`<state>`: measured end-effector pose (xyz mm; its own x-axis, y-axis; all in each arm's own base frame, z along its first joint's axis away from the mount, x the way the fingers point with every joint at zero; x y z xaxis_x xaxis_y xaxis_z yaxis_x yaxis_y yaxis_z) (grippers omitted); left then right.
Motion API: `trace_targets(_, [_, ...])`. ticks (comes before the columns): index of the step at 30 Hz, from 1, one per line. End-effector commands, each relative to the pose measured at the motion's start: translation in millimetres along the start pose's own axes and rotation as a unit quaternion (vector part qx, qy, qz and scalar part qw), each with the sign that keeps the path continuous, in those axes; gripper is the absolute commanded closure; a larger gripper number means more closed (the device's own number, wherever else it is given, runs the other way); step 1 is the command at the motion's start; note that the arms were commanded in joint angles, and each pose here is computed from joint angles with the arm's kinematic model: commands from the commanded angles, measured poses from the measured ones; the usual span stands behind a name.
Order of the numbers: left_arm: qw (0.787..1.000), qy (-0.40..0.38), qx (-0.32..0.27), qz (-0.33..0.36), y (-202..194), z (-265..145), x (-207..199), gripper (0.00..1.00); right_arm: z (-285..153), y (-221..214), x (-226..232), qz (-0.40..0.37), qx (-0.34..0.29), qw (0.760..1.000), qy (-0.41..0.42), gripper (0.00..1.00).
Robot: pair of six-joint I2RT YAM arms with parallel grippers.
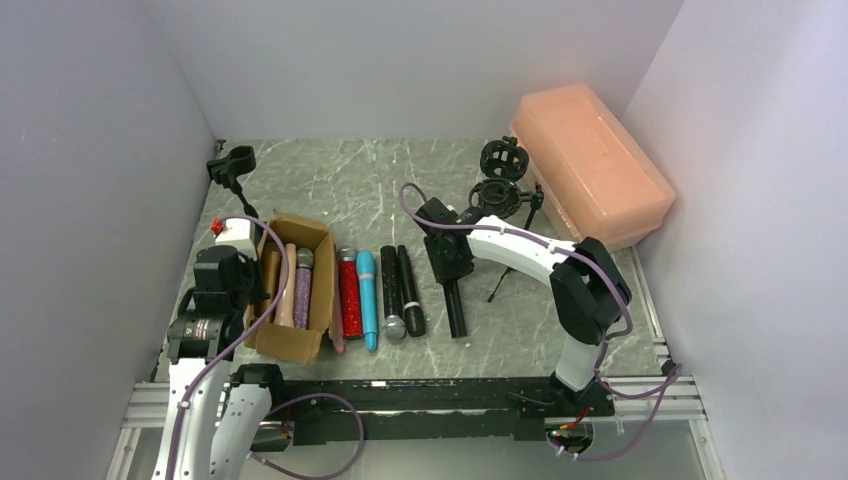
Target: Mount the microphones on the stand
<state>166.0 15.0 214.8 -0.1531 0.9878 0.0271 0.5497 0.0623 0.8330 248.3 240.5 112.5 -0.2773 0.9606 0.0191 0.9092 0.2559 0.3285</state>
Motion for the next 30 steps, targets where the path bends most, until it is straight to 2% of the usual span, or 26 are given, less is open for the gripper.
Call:
trace_targets(1, [0.997, -0.013, -0.076, -0.013, 32, -7, -3, 1.00, 13, 4, -21, -0.007, -0.028, 0.997, -0.074, 0.83])
trace_targets(5, [0.997, -0.015, -0.078, -0.012, 33, -8, -3, 1.00, 24, 0, -33, -0.014, -0.025, 0.993, -0.117, 0.74])
trace_targets(8, [0.997, -0.016, -0.077, -0.014, 33, -9, -4, 1.00, 23, 2, -36, -0.015, -0.028, 0.990, -0.136, 0.61])
trace_targets(12, [0.997, -0.018, -0.077, -0.015, 33, -9, -4, 1.00, 2, 13, -26, -0.012, -0.055, 0.990, -0.131, 0.41])
trace_targets(14, [0.997, -0.018, -0.079, -0.015, 33, -10, -4, 1.00, -21, 24, -6, -0.007, -0.084, 0.991, -0.099, 0.36])
trace_targets(19, [0.996, -0.021, -0.079, -0.019, 32, -9, -5, 1.00, -86, 48, 66, -0.001, -0.156, 0.988, 0.004, 0.34])
trace_targets(23, [0.996, -0.022, -0.083, -0.026, 33, -10, -6, 1.00, -121, 59, 137, 0.009, -0.187, 0.975, 0.118, 0.35])
trace_targets(27, [0.995, -0.026, -0.087, -0.033, 35, -11, -7, 1.00, -130, 71, 198, 0.027, -0.172, 0.956, 0.234, 0.38])
trace_targets(30, [0.995, -0.031, -0.092, -0.039, 38, -13, -9, 1.00, -121, 79, 230, 0.043, -0.148, 0.945, 0.290, 0.40])
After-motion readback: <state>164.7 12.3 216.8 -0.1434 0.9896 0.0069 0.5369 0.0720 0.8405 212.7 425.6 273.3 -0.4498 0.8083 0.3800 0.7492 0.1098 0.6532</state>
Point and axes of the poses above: each gripper's point midway between its finger pads, its own z axis out along the fingers, its own x axis along the line the jaws close on, y = z × x, the point moved 5 cm from there along -z, back along the fingers
